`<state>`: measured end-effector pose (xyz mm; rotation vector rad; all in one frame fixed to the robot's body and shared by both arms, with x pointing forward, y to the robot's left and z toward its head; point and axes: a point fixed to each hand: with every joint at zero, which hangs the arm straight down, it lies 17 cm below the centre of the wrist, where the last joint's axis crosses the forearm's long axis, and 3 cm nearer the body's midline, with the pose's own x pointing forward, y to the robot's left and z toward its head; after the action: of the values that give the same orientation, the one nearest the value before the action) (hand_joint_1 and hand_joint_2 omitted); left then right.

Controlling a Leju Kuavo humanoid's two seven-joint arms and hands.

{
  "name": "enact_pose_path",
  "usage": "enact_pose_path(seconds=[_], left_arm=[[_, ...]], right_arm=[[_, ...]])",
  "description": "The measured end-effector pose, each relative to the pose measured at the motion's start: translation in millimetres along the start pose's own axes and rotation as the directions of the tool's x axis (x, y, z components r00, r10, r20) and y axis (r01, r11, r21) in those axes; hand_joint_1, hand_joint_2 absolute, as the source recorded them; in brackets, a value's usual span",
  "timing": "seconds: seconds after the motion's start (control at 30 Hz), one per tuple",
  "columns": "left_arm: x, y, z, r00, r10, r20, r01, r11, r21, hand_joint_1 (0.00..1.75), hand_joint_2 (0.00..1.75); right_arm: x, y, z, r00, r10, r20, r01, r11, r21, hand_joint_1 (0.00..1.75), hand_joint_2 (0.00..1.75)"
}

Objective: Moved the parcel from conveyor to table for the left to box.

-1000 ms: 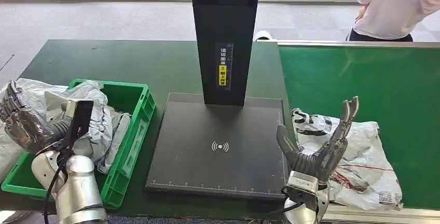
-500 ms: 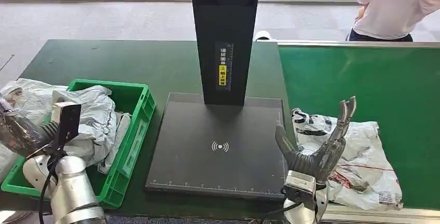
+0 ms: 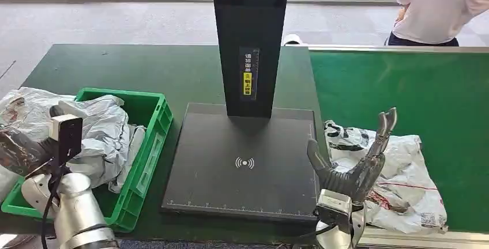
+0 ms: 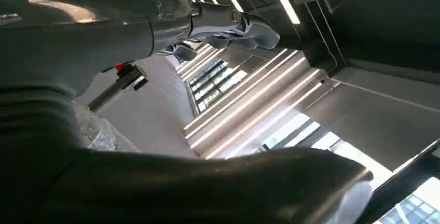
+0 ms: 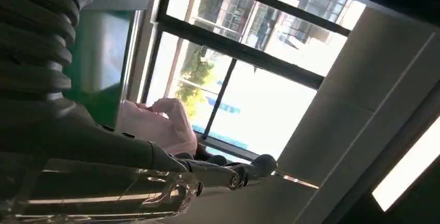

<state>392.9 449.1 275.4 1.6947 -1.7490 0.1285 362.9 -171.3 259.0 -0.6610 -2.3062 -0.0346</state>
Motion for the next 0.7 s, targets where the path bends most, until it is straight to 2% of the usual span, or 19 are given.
enact_pose_path(seconds=[0.1, 0.17, 0.27, 0.4, 0.47, 0.57, 0.7], left_arm=[[-3, 6, 6, 0.989, 0.131, -0.069, -0.127, 0.990, 0.064, 0.00, 1.75], [13, -7, 18, 0.942, 0.314, -0.116, -0.308, 0.949, 0.072, 0.00, 1.75], [58, -37, 29, 0.786, 0.599, -0.153, -0.605, 0.796, 0.010, 0.00, 1.75], [117, -60, 49, 0.548, 0.813, -0.198, -0.836, 0.535, -0.119, 0.00, 1.75], [140, -64, 62, 0.462, 0.859, -0.221, -0.885, 0.430, -0.176, 0.00, 1.75], [174, -66, 83, 0.337, 0.904, -0.263, -0.925, 0.267, -0.269, 0.00, 1.75], [191, -64, 97, 0.304, 0.911, -0.277, -0.926, 0.214, -0.311, 0.00, 1.75]], right_arm=[[-2, -2, 0, 1.000, 0.026, 0.009, -0.026, 1.000, 0.006, 0.00, 1.75], [-7, -6, 1, 0.998, 0.060, 0.010, -0.060, 0.998, 0.008, 0.00, 1.75], [-19, -12, 4, 0.992, 0.124, 0.007, -0.124, 0.992, 0.019, 0.00, 1.75], [-48, -25, 13, 0.967, 0.255, -0.007, -0.254, 0.966, 0.056, 0.00, 1.75], [-63, -31, 16, 0.948, 0.318, -0.013, -0.316, 0.946, 0.075, 0.00, 1.75], [-94, -44, 21, 0.886, 0.464, -0.008, -0.459, 0.879, 0.129, 0.00, 1.75], [-126, -70, 33, 0.842, 0.534, -0.076, -0.521, 0.841, 0.142, 0.00, 1.75]])
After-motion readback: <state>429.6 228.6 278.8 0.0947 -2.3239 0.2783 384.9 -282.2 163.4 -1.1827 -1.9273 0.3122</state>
